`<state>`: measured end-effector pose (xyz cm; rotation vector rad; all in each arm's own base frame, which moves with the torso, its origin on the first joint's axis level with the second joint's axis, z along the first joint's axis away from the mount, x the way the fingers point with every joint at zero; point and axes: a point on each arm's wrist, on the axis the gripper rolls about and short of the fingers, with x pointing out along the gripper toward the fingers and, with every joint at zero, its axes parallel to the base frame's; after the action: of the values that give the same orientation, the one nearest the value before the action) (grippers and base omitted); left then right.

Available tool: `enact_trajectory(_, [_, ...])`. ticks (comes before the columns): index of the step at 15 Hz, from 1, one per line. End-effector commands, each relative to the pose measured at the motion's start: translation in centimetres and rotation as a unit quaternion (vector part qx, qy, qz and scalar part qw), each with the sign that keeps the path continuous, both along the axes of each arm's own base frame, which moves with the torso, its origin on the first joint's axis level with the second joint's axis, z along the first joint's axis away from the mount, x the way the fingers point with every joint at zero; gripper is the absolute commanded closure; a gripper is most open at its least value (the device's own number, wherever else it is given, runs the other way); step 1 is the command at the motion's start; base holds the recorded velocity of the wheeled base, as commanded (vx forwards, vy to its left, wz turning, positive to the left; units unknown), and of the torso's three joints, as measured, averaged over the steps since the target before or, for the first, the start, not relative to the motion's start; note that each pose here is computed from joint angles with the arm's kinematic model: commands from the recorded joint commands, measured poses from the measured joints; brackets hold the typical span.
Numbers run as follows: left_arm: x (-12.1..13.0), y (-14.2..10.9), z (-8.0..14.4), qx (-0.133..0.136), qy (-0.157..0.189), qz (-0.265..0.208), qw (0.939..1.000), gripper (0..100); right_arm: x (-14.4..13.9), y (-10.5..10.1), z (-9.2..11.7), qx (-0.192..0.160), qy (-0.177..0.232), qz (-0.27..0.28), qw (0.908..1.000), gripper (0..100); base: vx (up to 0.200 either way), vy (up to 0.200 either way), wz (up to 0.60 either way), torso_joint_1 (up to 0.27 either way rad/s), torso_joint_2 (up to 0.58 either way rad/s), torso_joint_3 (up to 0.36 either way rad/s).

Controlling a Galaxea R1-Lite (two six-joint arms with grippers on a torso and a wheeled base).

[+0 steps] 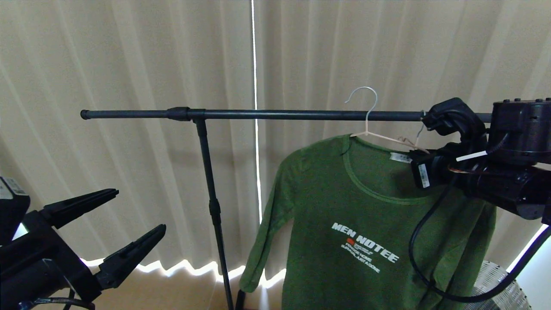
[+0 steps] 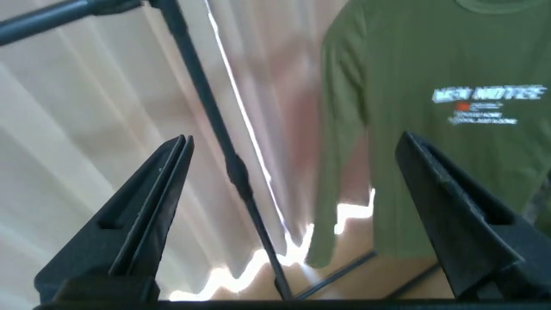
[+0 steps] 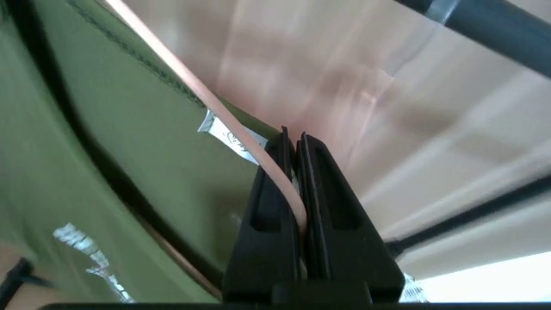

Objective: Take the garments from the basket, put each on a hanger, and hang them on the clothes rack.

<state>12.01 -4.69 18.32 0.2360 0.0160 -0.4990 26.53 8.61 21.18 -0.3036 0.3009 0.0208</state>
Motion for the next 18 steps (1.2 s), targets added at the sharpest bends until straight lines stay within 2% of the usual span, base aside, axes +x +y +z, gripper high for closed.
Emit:
enact_trajectory(1, [-0.1, 0.0, 0.1, -0.001, -0.003, 0.0, 1.0, 0, 1.7, 0.4, -1.0, -0.008, 0.015, -0.01, 0.9998, 100, 0.0, 0.0, 0.0, 0.0, 0.0, 0.0])
enact_trajectory(4, [-0.2, 0.0, -0.2, 0.001, 0.002, -0.001, 1.0, 0, 2.6, 0.6, -2.0, -0.023, 0.027, -0.036, 0.9987, 100, 0.0, 0.0, 0.0, 0.0, 0.0, 0.0])
enact_trajectory(9, [-0.2, 0.0, -0.3, 0.003, 0.003, -0.001, 1.0, 0, 2.4, 0.9, -2.4, -0.029, 0.034, -0.036, 0.9984, 100, 0.0, 0.0, 0.0, 0.0, 0.0, 0.0])
enact_trajectory(13, [-0.1, 0.0, -0.3, 0.003, 0.004, -0.001, 1.0, 0, 2.0, 3.0, -2.7, -0.033, 0.038, -0.001, 0.9988, 100, 0.0, 0.0, 0.0, 0.0, 0.0, 0.0])
enact_trajectory(18, [-0.1, 0.0, -0.2, 0.003, 0.003, -0.001, 1.0, 0, 2.9, 3.2, -2.1, -0.032, 0.006, -0.043, 0.9985, 100, 0.0, 0.0, 0.0, 0.0, 0.0, 0.0])
